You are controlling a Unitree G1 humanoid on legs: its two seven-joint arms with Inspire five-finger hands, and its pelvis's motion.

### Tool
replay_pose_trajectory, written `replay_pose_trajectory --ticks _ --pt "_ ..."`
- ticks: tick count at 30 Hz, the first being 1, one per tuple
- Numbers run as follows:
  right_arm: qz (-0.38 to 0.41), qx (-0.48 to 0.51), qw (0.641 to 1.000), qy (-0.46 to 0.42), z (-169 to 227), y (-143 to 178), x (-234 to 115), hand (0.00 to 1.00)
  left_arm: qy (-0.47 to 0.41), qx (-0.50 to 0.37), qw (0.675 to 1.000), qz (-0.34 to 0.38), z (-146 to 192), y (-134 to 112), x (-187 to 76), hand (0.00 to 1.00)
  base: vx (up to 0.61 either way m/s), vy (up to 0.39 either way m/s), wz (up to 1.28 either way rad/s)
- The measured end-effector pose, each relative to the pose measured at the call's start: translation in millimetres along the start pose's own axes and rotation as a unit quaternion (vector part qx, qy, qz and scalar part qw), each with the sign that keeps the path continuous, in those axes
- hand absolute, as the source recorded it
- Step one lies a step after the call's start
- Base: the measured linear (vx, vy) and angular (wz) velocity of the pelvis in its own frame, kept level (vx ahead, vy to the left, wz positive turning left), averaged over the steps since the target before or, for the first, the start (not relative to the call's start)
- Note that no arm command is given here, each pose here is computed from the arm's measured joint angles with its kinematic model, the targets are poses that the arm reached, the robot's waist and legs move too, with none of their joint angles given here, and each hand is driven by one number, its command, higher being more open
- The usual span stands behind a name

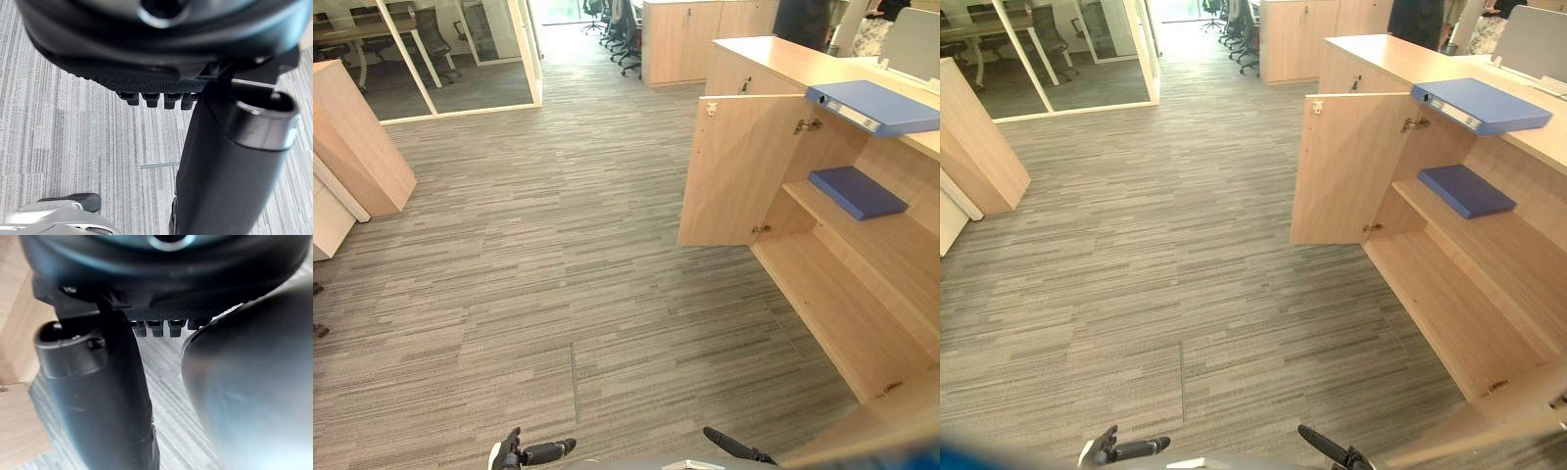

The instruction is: Walk over to the cabinet, pick up the folder, carry it to the office cabinet, place the folder inside the office cabinet, then close the office cabinet door

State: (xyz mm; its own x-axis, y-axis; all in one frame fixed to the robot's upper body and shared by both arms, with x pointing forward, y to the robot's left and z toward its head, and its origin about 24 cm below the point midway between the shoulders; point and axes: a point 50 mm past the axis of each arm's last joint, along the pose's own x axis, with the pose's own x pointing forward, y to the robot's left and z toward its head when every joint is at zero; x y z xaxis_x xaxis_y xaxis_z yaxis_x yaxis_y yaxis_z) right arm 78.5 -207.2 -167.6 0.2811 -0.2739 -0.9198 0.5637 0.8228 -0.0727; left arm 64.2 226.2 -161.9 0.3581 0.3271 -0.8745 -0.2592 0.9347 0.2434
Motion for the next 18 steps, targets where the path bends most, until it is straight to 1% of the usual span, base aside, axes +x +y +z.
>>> replay_pose_trajectory --ticks 2,5,7,10,12,14,16,18 --pt "0.013 -0.006 0.999 -0.030 18 10 1 1.00 0.003 0.009 1.000 -0.008 0 -5 0 1.00 0.28 -0.017 0.16" --pt "0.030 -0.029 0.998 -0.056 26 22 -1 1.00 -0.010 0.017 1.000 -0.014 9 -11 1 1.00 0.23 -0.124 0.23" --pt "0.036 -0.028 0.997 -0.055 25 26 -1 1.00 -0.014 0.014 1.000 -0.007 12 -6 3 1.00 0.26 -0.253 0.04" --pt "0.030 -0.034 0.997 -0.061 28 20 -1 1.00 -0.016 0.027 0.999 -0.022 12 -20 1 1.00 0.30 -0.266 -0.08" --pt "0.027 -0.033 0.997 -0.064 31 18 0 1.00 -0.017 0.028 0.999 -0.026 12 -24 1 1.00 0.36 -0.289 -0.25" --pt "0.023 -0.029 0.998 -0.058 26 16 -1 1.00 -0.013 0.013 1.000 -0.021 10 -22 0 1.00 0.42 -0.337 -0.26" --pt "0.023 -0.002 0.999 -0.044 13 17 -3 1.00 -0.016 -0.034 0.999 0.002 13 -13 1 1.00 0.43 -0.322 -0.21" --pt "0.019 0.008 0.999 -0.049 12 11 -4 1.00 -0.010 -0.094 0.995 0.015 8 -13 -2 1.00 0.31 -0.173 -0.56"
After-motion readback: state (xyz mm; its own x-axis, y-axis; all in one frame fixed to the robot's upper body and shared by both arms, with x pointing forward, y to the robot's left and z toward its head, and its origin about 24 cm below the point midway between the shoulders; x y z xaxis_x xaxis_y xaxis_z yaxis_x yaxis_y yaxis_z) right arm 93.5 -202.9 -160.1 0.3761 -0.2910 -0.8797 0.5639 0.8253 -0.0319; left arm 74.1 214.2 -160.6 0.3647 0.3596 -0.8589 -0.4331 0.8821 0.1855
